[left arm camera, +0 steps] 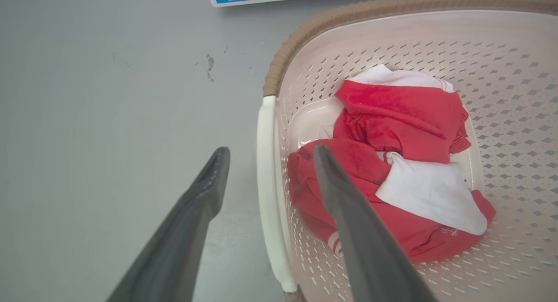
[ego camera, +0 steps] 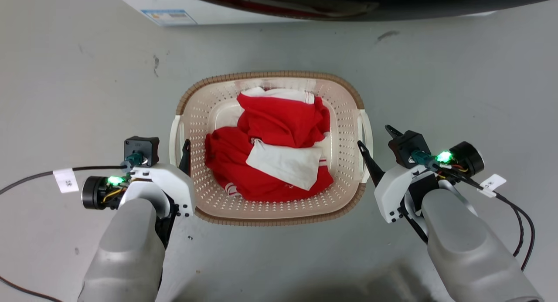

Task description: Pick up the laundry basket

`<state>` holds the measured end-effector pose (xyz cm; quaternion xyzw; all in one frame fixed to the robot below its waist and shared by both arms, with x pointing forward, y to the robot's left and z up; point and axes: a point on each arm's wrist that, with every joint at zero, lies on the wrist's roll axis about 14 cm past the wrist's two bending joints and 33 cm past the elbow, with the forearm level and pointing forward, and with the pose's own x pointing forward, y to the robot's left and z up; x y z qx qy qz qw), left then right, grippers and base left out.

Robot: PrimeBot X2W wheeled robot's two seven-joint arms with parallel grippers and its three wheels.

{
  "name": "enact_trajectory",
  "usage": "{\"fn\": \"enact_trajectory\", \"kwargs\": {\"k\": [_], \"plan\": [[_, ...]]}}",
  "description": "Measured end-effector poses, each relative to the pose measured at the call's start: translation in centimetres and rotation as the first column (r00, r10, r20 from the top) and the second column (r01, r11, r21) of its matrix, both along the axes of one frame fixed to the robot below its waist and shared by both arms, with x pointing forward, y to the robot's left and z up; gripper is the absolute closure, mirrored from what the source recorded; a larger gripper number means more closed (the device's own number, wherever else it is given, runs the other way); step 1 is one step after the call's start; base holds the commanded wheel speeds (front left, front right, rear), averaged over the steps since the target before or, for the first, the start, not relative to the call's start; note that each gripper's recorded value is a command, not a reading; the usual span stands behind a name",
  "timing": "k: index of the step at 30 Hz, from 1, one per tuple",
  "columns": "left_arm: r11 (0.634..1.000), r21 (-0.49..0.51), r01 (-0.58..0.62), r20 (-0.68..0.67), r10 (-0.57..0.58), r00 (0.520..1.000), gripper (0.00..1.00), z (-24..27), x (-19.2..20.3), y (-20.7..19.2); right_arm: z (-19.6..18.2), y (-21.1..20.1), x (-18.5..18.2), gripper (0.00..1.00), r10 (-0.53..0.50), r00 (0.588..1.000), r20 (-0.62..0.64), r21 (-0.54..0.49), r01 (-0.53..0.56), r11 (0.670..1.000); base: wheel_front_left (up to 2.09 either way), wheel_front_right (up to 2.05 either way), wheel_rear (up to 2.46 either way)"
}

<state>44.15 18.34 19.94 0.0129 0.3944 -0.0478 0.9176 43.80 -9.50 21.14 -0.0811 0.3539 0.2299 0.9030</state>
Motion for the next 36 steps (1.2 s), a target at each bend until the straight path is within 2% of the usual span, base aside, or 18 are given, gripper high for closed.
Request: {"fn": "enact_trajectory", "kwargs": {"k": [11, 20, 21, 22, 23, 24, 36], "plan": [[1.000, -0.003, -0.009, -0.096, 0.009, 0.995, 0.00, -3.9, -0.5, 0.1, -4.7, 0.3, -1.2, 0.00, 0.033, 0.991, -0.126, -0.016, -0.036, 0.999, 0.00, 0.00, 0.00], [1.000, -0.017, 0.001, -0.147, -0.003, 0.989, 0.00, -5.4, -1.3, -0.4, -6.5, 0.5, -2.1, 0.00, 0.038, 0.981, -0.189, -0.014, -0.042, 0.999, 0.00, 0.00, 0.00], [1.000, -0.020, 0.002, -0.155, -0.005, 0.988, 0.31, -5.5, -1.5, -0.6, -6.6, 0.5, -2.3, 0.00, 0.036, 0.980, -0.198, -0.014, -0.039, 0.999, 0.00, 0.00, 0.00], [1.000, -0.022, 0.006, -0.162, -0.010, 0.987, 0.79, -5.6, -1.7, -0.7, -6.8, 0.5, -2.4, 0.00, 0.035, 0.978, -0.206, -0.014, -0.039, 0.999, 0.00, 0.00, 0.00], [1.000, -0.022, 0.012, -0.166, -0.016, 0.986, 1.00, -5.7, -1.8, -0.8, -6.8, 0.5, -2.4, 0.85, 0.037, 0.977, -0.209, -0.014, -0.040, 0.999, 0.00, 0.00, 0.00], [1.000, -0.024, 0.014, -0.172, -0.018, 0.985, 1.00, -5.7, -1.9, -0.9, -6.8, 0.6, -2.4, 1.00, 0.038, 0.977, -0.211, -0.013, -0.042, 0.999, 0.00, 0.00, 0.00], [0.999, -0.044, 0.031, -0.151, -0.037, 0.988, 1.00, -3.8, -1.7, -1.8, -4.6, 0.5, -1.6, 1.00, 0.028, 0.984, -0.178, -0.010, -0.031, 0.999, 0.00, 0.00, 0.00]]}}
